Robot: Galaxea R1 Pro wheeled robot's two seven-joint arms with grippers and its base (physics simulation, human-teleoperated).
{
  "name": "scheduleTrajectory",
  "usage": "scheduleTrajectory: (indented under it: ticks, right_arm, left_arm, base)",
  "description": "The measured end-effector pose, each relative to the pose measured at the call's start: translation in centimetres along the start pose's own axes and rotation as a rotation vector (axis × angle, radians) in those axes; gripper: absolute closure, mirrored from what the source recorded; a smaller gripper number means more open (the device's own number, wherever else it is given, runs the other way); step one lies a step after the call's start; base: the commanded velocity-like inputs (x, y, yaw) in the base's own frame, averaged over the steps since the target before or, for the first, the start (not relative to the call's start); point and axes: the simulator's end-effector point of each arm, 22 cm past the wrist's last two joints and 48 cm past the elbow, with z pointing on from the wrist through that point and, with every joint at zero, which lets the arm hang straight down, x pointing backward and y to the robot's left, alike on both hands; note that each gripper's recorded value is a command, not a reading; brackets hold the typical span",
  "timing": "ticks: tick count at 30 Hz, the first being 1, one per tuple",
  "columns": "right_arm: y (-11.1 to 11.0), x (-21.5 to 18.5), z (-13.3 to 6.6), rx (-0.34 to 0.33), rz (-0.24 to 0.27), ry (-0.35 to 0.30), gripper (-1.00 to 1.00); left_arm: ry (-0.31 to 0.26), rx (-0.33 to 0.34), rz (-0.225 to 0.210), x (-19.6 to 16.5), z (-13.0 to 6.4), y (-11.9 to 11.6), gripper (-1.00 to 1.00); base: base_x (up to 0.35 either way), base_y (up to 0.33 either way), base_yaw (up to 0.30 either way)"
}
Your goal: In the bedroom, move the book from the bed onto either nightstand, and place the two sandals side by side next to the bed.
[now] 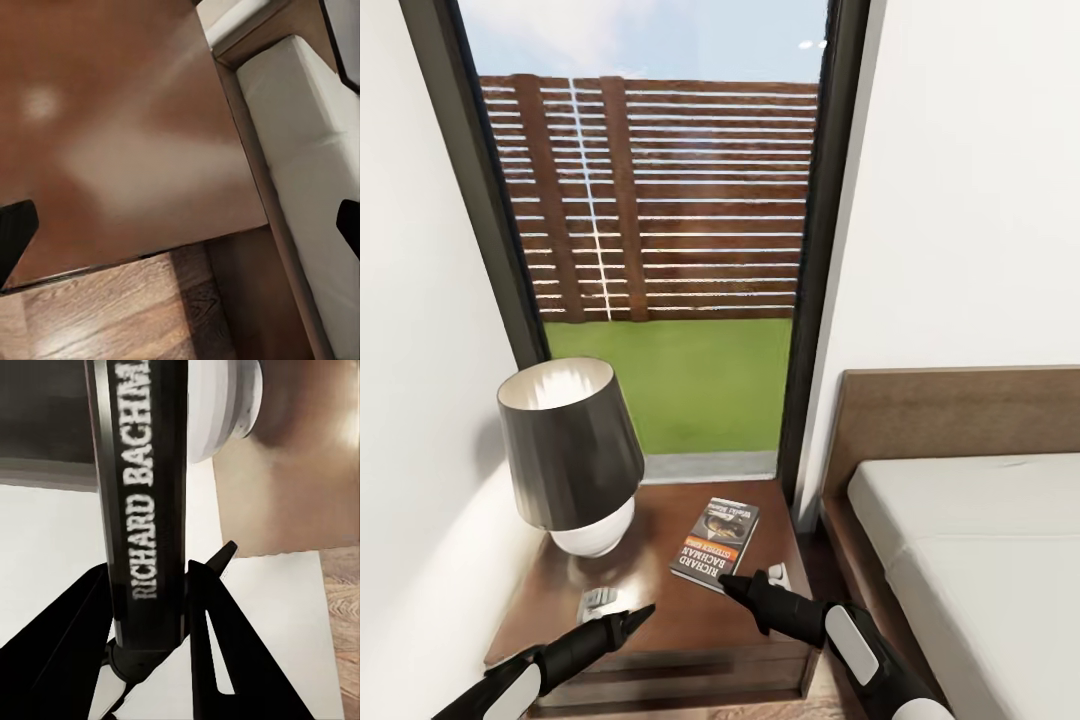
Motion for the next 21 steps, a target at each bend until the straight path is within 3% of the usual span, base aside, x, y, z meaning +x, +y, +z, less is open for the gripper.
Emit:
scheduleTrajectory:
  ticks: [12,21]
  right_arm:
    - [0.0,-0.1,0.0,-0.001,0.0,0.0,1.0]
    - [-1.9,0.3,0.4,0.002,-0.001,0.001,1.0]
  left_arm:
    - [0.001,0.001,-0.001,0.1,0.0,0.0,-1.0]
    - [0.001,0.001,-0.001,1.4,0.6,1.2,-1.0]
  base:
    - [0.069,0.018,0.0]
    - [0.0,0.0,0.0]
